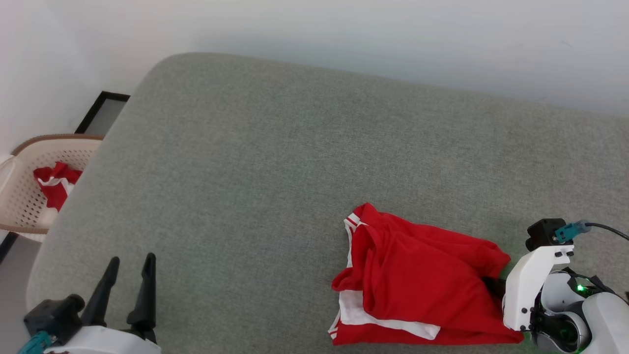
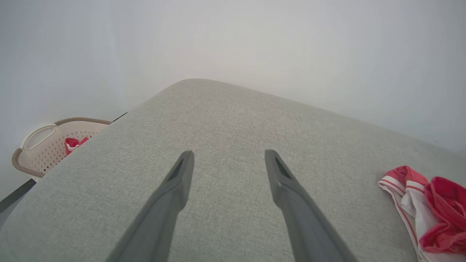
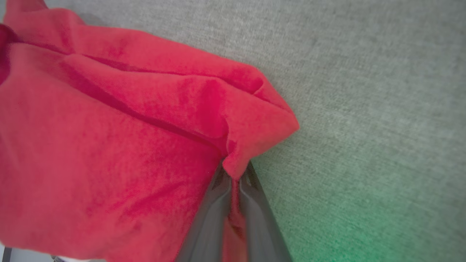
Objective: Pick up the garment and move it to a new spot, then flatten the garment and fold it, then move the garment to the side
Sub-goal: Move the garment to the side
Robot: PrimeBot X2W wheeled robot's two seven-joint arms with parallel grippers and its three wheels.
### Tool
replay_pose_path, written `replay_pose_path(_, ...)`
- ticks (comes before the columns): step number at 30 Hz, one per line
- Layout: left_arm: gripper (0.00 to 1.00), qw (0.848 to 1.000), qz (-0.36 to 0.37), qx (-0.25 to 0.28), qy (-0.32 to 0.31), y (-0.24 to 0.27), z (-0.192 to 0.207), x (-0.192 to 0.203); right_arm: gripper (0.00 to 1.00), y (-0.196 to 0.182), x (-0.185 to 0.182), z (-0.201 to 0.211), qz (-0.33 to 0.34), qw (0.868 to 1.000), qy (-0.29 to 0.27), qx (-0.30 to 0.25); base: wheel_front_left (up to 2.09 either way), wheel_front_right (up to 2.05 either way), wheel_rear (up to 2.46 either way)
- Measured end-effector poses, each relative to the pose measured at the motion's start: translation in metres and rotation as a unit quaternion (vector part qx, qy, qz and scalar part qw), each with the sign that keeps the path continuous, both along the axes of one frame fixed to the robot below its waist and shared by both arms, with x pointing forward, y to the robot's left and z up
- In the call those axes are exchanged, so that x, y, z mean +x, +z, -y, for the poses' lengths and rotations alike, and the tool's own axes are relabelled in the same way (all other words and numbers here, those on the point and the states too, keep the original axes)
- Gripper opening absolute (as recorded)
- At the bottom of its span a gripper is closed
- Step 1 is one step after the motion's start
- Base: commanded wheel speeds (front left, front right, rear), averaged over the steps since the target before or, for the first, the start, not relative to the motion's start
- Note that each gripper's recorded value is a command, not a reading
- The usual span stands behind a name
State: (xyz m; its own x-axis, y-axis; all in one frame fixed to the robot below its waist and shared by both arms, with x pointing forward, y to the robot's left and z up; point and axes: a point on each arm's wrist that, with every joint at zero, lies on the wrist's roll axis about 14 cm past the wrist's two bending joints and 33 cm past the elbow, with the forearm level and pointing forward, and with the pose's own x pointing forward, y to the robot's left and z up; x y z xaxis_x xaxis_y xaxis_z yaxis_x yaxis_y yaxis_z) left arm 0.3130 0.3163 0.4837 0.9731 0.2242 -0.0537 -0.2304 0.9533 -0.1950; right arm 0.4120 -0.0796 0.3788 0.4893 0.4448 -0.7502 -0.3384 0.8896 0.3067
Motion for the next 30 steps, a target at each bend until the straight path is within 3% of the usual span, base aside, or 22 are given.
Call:
replay_pose_path(7,1.00,1.000,0.006,0.002,-0.012,0.002,0.004,0.011,0.00,0.011,0.007,0.014,0.015,1.000,-0.012,-0.007,0.00,0.00,0.00)
replay_pose_path(16,1.00,0.998,0.025,0.007,-0.059,0.011,0.027,0.052,0.00,0.043,0.035,0.091,0.069,0.993,-0.069,-0.070,0.00,0.00,0.00)
replay_pose_path(23,1.00,0.992,0.035,0.013,-0.120,0.013,0.063,0.093,0.00,0.069,0.048,0.168,0.105,0.977,-0.129,-0.134,0.00,0.00,0.00)
replay_pose_path(30,1.00,0.983,0.040,0.010,-0.181,0.010,0.103,0.132,0.00,0.102,0.054,0.248,0.150,0.948,-0.183,-0.213,0.00,0.00,0.00)
